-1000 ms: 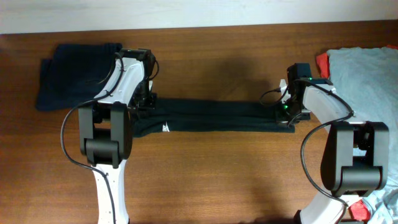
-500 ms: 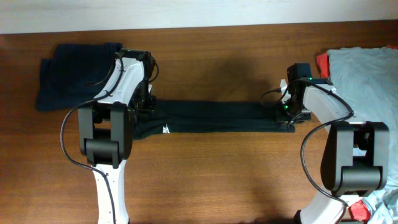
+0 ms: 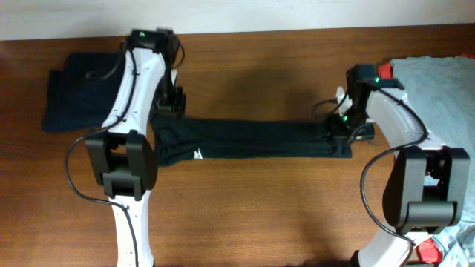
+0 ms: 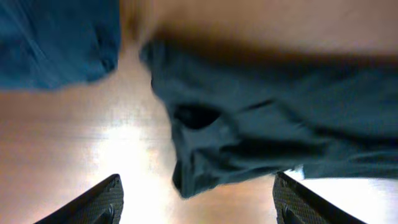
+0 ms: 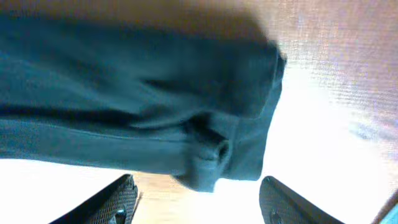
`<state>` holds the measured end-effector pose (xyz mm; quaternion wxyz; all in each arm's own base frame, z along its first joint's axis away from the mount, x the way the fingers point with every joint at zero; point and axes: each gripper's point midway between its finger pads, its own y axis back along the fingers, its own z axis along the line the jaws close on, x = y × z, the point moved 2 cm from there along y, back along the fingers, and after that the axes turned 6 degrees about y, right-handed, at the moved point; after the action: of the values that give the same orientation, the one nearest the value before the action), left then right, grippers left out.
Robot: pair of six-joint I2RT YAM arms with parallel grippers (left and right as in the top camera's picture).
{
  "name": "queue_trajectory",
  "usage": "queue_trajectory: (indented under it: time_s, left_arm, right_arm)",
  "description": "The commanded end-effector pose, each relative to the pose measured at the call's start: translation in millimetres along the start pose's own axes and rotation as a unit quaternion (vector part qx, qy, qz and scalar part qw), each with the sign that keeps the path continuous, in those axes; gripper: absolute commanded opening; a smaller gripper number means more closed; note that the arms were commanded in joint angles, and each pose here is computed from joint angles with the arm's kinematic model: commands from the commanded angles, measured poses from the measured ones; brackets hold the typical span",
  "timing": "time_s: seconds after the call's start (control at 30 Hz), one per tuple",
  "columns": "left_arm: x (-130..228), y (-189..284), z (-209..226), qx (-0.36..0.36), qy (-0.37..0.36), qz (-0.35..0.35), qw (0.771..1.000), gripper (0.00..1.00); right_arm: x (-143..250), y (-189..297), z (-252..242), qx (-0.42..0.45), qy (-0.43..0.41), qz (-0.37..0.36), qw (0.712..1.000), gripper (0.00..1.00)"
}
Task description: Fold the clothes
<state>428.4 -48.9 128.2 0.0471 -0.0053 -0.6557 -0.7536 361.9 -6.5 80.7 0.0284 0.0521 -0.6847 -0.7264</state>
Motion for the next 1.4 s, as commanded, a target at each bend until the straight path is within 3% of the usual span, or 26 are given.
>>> queue_trajectory:
  time_s: [0.0, 0.1, 0.13, 0.23, 0.3, 0.57, 0.9, 1.37]
  left_arm:
    - [-13, 12, -12, 0.049, 0.006, -0.03, 0.998, 0.73]
    - [-17, 8, -14, 0.05, 0.007, -0.036, 0.998, 0.58]
    - [-18, 7, -14, 0.05, 0.007, -0.036, 0.998, 0.56]
    - [-20, 5, -15, 0.051, 0.007, -0.039, 0.998, 0.56]
    - [-20, 4, -15, 0.051, 0.007, -0.039, 0.998, 0.56]
    - [-24, 3, -18, 0.054, 0.006, -0.047, 0.997, 0.53]
    - [-24, -46, -34, 0.082, 0.003, -0.024, 0.996, 0.49]
    - [-28, -77, -37, 0.079, 0.005, -0.031, 0.996, 0.5]
  right_arm:
    - [-14, 18, 14, -0.041, 0.002, -0.025, 0.999, 0.68]
    - [-18, 19, 14, -0.042, 0.003, -0.033, 0.999, 0.57]
    - [-19, 18, 15, -0.046, 0.004, -0.035, 0.998, 0.49]
    - [-24, 13, 17, -0.051, 0.005, -0.049, 0.998, 0.26]
    - [-26, 7, 16, -0.05, 0.006, -0.056, 0.997, 0.2]
    - [-22, -22, 13, -0.043, 0.007, -0.066, 0.997, 0.2]
    - [-22, -36, -19, 0.06, 0.001, -0.074, 0.995, 0.21]
    - [-57, -30, -26, 0.078, -0.001, -0.161, 0.984, 0.24]
